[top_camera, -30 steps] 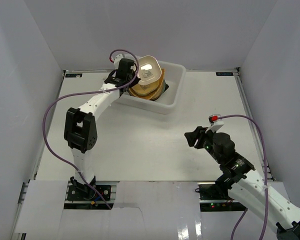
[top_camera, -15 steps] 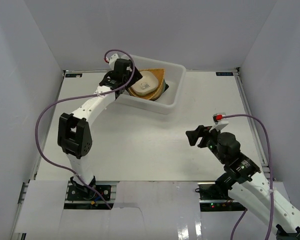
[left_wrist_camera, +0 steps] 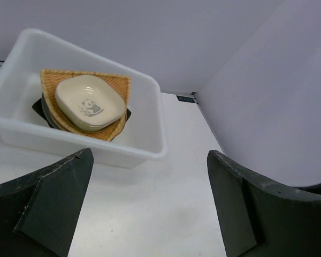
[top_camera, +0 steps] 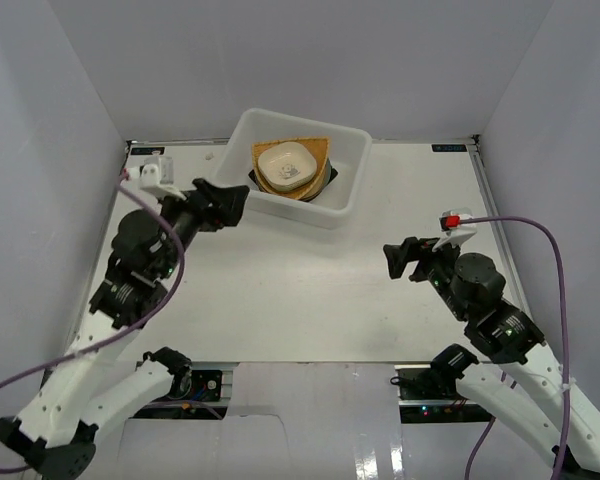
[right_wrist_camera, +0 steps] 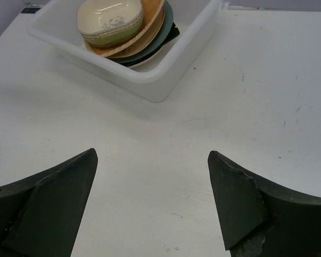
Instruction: Place the plates into the plastic bin on the countertop
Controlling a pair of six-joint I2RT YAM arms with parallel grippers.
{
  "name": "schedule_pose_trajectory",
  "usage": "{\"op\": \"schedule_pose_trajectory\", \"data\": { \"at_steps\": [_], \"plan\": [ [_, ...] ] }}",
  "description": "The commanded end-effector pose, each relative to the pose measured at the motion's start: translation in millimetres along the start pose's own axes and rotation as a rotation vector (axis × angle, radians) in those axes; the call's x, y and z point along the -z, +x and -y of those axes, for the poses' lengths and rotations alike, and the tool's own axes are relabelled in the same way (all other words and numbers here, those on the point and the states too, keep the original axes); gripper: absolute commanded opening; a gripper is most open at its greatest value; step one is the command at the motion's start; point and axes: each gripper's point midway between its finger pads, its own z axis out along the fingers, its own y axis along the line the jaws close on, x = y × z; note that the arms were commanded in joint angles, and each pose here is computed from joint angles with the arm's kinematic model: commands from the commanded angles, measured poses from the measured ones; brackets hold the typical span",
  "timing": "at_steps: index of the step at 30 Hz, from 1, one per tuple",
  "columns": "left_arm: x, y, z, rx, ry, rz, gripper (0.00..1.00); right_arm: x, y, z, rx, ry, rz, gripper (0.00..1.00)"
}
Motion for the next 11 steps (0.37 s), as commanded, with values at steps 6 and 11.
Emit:
{"op": "schedule_pose_trajectory", "data": {
  "at_steps": [6, 11],
  "plan": [
    [98, 47, -45, -0.048, -0.004, -0.006, 0.98, 32, -68, 27, -0.008, 0.126, 0.276, 0.9],
    [106, 49, -48, -0.047, 0.009, 0.024, 0.98, 29, -75, 35, 0.009, 0.174, 0.313, 0.9]
  ]
}}
